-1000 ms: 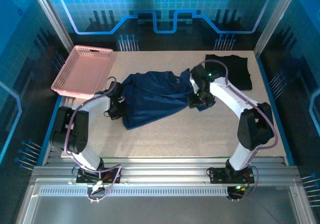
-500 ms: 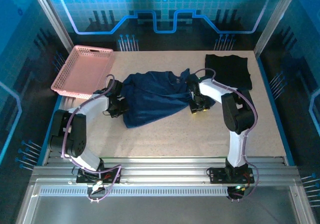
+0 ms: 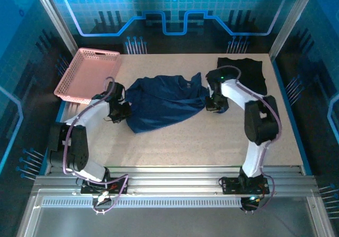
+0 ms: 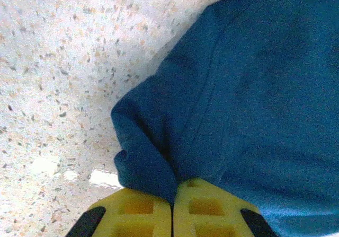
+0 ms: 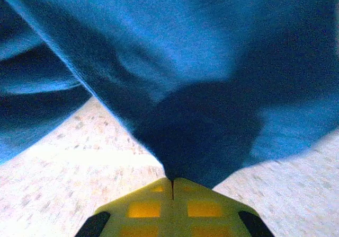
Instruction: Fold and stack the t-shirts
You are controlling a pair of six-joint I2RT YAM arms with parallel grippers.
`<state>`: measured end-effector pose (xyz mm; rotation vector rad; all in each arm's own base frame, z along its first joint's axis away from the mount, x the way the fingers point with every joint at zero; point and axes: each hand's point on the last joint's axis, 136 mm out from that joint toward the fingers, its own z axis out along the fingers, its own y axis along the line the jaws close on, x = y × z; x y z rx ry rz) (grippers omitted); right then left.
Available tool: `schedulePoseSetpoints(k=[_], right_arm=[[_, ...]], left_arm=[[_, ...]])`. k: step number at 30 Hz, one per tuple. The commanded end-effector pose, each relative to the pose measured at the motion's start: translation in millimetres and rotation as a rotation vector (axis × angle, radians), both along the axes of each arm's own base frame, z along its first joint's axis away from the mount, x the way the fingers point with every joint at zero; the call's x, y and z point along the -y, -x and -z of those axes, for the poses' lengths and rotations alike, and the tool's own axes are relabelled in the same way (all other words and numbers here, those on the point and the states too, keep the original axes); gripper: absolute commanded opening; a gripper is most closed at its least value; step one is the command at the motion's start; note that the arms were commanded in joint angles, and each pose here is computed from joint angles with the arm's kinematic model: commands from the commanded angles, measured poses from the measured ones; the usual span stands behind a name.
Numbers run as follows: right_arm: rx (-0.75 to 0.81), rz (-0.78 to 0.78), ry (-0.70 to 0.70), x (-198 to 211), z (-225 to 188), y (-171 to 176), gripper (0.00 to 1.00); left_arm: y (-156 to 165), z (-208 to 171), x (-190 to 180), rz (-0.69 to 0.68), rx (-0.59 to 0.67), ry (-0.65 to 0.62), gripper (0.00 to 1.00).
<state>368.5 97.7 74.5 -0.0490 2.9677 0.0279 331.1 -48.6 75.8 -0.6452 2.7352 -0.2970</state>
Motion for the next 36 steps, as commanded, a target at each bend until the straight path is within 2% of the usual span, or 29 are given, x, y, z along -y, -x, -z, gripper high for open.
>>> schedulePoseSetpoints(k=[1,7,12,16,21,26,31,33,36], right_arm=[[0.107,0.001,-0.177,-11,-72,14,0.0],[0.194,-0.006,-0.36,-17,-135,52,0.0],[0.243,-0.004,-0.481,-22,-173,79,0.0],[0.288,0.068,-0.59,-7,-199,86,0.0],[0.327,0.116,-0.629,13,-214,81,0.0],[0.329,0.176,-0.605,35,-198,61,0.0],[0.29,0.22,-0.6,56,-173,24,0.0],[0.252,0.239,-0.559,64,-156,13,0.0],[0.228,0.251,-0.529,73,-140,1,0.0]], left_arm=[[-9,-56,5,0.064,0.123,0.026,0.0],[1,-133,8,0.091,0.302,0.043,0.0],[19,-183,5,0.093,0.412,0.038,0.0],[20,-223,-3,0.091,0.492,-0.007,0.0],[8,-263,0,0.089,0.592,0.011,0.0],[-23,-230,10,0.091,0.515,0.057,0.0],[-79,-182,25,0.128,0.403,0.1,0.0],[-98,-168,33,0.153,0.365,0.124,0.0],[-111,-159,40,0.161,0.345,0.138,0.0]])
